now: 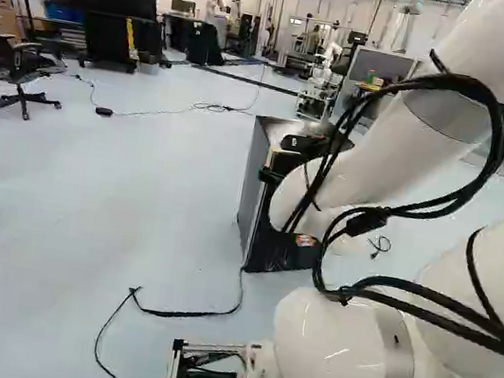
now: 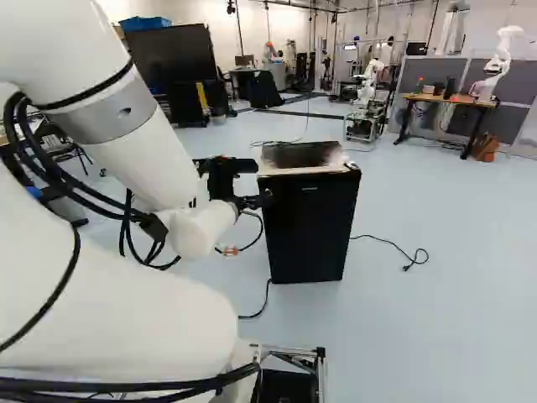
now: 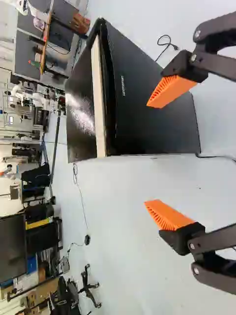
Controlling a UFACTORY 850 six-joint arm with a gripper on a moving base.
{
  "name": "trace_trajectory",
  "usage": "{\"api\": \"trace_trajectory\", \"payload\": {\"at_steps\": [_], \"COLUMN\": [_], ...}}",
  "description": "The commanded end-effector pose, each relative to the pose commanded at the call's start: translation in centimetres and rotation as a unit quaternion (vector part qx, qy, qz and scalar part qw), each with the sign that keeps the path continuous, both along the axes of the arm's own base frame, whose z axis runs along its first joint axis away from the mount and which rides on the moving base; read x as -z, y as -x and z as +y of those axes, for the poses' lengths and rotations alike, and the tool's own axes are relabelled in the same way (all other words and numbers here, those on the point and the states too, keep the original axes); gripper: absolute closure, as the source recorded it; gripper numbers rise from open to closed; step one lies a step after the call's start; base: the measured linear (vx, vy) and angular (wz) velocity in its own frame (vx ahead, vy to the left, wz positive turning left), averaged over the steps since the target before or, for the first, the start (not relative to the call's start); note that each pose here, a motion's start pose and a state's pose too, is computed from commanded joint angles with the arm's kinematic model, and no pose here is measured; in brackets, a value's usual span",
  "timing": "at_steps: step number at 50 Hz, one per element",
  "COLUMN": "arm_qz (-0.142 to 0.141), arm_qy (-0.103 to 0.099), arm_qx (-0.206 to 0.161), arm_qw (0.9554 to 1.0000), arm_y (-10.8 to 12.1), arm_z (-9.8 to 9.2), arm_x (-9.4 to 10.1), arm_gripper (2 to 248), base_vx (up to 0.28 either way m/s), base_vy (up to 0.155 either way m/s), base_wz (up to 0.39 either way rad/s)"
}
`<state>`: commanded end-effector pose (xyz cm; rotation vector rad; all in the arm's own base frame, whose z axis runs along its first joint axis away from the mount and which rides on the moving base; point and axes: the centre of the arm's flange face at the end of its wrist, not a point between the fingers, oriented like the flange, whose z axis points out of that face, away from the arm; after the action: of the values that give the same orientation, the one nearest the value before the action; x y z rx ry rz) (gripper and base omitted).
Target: Grab a drink from the fridge
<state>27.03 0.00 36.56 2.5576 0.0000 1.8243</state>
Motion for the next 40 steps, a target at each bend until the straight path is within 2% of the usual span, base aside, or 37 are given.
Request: {"api": "trace_trajectory", "payload": {"at_steps": [40], "arm_qz": [0.001], "arm_qy": [0.000], "arm_qx": [0.000], "arm_qw": [1.0000], "arm_y": [-0.41], "arm_z": [0.00], "arm_x": [-0.06], "arm_gripper": [3], "base_vx": [0.000], "base_vy": [0.000], "base_wz": [0.000]}}
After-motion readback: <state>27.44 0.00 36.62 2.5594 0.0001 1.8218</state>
